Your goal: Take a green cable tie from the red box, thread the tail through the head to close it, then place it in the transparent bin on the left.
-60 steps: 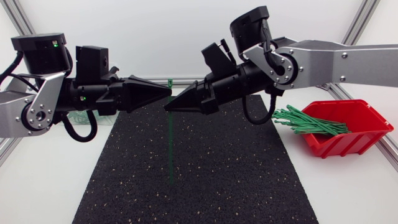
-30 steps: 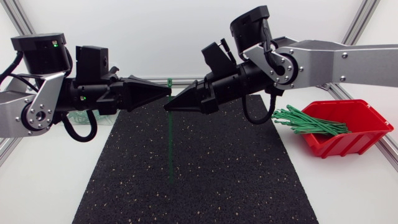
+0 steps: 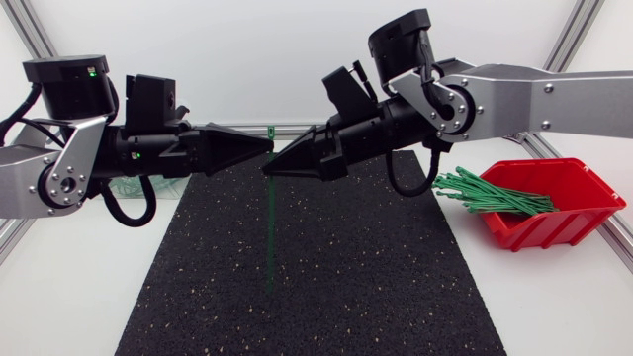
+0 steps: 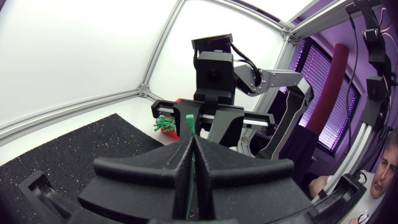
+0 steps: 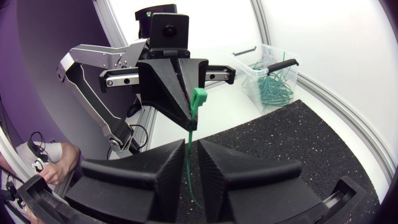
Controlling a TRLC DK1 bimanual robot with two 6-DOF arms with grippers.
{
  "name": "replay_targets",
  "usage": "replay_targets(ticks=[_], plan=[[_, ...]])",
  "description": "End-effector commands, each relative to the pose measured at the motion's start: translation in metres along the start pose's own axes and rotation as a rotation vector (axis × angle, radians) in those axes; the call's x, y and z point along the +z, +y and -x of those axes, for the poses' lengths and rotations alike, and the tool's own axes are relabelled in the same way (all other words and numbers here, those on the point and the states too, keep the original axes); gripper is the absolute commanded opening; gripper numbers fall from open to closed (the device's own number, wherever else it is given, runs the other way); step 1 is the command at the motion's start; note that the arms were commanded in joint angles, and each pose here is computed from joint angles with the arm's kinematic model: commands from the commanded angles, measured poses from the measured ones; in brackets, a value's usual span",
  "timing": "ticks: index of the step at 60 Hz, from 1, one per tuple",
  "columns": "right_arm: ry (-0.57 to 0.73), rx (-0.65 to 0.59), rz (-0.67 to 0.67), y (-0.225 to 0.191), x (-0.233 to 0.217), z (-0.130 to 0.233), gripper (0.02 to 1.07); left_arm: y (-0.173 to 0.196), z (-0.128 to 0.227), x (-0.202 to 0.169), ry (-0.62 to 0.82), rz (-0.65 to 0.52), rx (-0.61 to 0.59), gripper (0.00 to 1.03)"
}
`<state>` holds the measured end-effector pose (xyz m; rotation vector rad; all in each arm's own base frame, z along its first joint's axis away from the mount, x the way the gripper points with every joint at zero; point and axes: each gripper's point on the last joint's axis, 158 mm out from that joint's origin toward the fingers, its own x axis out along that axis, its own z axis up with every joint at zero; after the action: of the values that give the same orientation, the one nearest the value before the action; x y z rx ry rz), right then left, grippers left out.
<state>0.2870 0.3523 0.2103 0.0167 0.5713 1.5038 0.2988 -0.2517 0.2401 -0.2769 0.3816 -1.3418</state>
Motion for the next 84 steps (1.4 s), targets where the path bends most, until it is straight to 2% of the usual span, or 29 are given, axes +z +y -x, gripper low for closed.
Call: replay_targets(ticks=[1,23,35,53,61,68,71,77,84], plan=[[0.010,-0.021,-0.003,-0.002,-0.008,0.008,0.51,0.007,-0.001,-0.004,0.008,0.058,0.010,0.04],[0.114,-0.164,0.088,-0.008,-0.034,0.025,0.85,0.019,0.011,0.003,0.037,0.159,0.067,0.03],[0.214,-0.309,0.133,-0.016,-0.053,0.033,1.02,0.017,0.018,0.000,0.056,0.186,0.063,0.03],[0.333,-0.417,0.352,-0.014,-0.075,0.054,1.02,0.017,0.011,-0.006,0.091,0.190,0.046,0.03],[0.446,-0.442,0.406,-0.019,-0.097,0.060,1.02,0.021,0.003,-0.010,0.113,0.196,0.038,0.03],[0.512,-0.427,0.542,-0.016,-0.109,0.060,1.02,0.033,-0.002,-0.015,0.129,0.220,0.062,0.03],[0.522,-0.441,0.608,-0.018,-0.112,0.060,1.02,0.041,-0.005,-0.022,0.160,0.273,0.062,0.03],[0.592,-0.537,0.732,-0.032,-0.121,0.061,1.02,0.052,-0.008,-0.029,0.187,0.277,0.062,0.03],[0.601,-0.577,0.854,-0.035,-0.114,0.056,1.02,0.055,-0.012,-0.033,0.202,0.309,0.040,0.03]])
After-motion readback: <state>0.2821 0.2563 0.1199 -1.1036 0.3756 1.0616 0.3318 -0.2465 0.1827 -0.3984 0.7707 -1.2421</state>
